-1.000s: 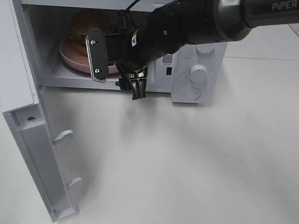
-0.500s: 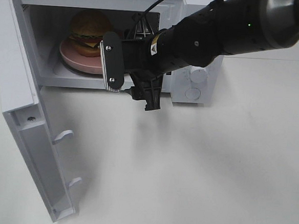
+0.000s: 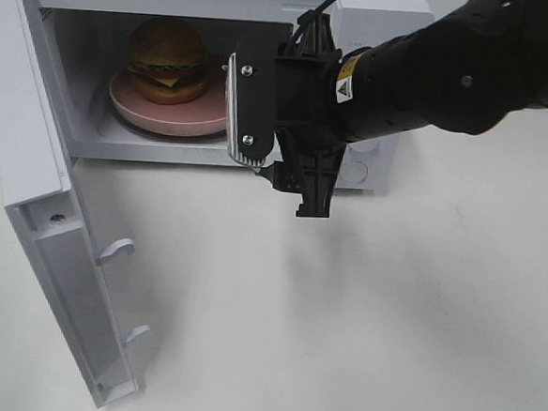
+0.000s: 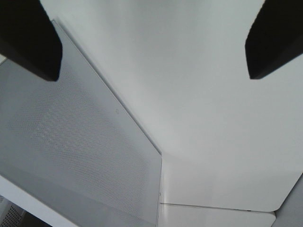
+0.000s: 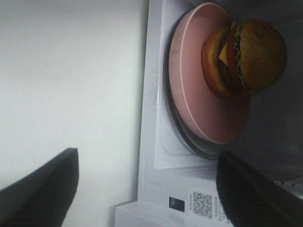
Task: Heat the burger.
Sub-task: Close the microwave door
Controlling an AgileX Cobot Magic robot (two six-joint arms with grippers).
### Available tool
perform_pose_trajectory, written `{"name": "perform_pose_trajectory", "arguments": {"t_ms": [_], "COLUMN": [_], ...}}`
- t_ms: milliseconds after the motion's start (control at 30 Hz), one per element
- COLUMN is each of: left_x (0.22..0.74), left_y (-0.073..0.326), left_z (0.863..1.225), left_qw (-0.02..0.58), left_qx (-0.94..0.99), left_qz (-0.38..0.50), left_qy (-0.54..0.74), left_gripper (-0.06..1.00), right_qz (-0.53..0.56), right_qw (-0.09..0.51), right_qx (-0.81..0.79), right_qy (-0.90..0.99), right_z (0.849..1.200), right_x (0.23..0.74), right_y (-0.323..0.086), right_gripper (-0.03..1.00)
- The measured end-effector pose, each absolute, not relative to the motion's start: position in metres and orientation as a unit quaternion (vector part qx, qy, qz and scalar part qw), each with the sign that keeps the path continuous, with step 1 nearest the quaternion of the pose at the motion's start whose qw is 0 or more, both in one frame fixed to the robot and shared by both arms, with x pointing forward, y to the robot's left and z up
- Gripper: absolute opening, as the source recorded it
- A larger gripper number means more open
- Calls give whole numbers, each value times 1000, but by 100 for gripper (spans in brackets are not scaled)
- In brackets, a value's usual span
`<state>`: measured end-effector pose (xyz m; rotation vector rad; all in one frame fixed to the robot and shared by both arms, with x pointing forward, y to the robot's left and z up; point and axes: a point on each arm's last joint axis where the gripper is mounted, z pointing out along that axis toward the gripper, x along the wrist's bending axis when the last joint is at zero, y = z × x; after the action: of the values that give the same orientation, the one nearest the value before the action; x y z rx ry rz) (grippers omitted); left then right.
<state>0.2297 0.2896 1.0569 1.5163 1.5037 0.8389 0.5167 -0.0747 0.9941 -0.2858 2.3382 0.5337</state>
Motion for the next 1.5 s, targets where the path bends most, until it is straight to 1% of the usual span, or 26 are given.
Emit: {"name": "perform_pose_trajectory", "arguments": {"t_ms": [333, 433, 600, 733, 867, 1167, 1333, 1500], "left_x": [230, 230, 230, 230, 230, 230, 230, 230], "left_y": [290, 290, 290, 290, 290, 290, 290, 290], "left_z": [1057, 1057, 1057, 1057, 1057, 1057, 1057, 1057], "left_qw": [411, 411, 411, 411, 411, 411, 411, 411], "left_qx": [602, 602, 602, 602, 602, 602, 602, 602], "left_qz": [333, 333, 333, 333, 333, 333, 333, 333], "left_qy": [597, 597, 597, 597, 597, 597, 597, 597], "left_gripper": [97, 97, 97, 97, 97, 97, 97, 97], "right_qz": [231, 232, 232, 234, 239, 215, 198, 205], "right_qw": [336, 332, 287, 267, 235, 195, 186, 192], "right_qx": [-38, -28, 67, 122, 220, 340, 371, 381], "right_qy": [912, 914, 927, 927, 916, 894, 888, 881], "right_z": [1004, 1004, 1005, 1009, 1019, 1038, 1050, 1065], "right_x": [483, 480, 459, 451, 440, 415, 398, 381], "right_y": [-102, -105, -125, -132, -144, -169, -184, -199], "right_gripper": [76, 76, 76, 76, 76, 76, 76, 76]}}
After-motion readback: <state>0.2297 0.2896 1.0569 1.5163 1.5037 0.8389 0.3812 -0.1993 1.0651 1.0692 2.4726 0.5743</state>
